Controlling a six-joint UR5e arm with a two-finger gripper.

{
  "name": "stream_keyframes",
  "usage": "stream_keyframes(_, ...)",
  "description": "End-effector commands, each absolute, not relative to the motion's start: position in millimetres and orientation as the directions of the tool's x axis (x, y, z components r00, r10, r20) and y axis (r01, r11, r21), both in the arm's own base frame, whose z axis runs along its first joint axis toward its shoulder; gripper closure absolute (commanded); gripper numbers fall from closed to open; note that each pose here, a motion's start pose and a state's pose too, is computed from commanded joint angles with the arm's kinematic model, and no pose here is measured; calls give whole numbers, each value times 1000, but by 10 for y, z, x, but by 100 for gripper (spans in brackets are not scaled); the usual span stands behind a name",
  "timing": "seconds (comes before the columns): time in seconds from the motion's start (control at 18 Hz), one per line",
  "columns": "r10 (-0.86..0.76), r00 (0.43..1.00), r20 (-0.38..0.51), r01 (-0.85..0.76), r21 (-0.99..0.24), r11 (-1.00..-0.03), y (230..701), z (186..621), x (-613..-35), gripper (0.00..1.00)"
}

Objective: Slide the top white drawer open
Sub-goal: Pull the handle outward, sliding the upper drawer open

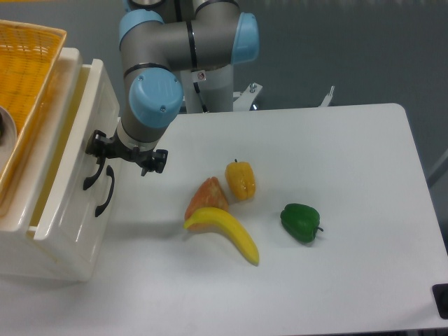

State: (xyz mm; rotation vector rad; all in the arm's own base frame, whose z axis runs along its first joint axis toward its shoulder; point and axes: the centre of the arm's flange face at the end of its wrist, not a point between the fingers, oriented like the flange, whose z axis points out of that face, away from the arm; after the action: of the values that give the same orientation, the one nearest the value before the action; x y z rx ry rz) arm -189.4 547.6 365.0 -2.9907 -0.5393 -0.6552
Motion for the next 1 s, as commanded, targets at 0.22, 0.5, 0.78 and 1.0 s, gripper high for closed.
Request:
stream_keyframes(0.22,332,849,411,347,40,-937,5460,3656,-1945,0)
stream_keyframes(0.5,340,846,410,359,34,-933,5433,3671,-2042,0)
stream_keyframes(0.78,352,846,400,370,33,-928,5404,3680,-2140,0)
stream_keyframes(1.0,355,844,401,373,36,-927,5414,3659,-2181,0)
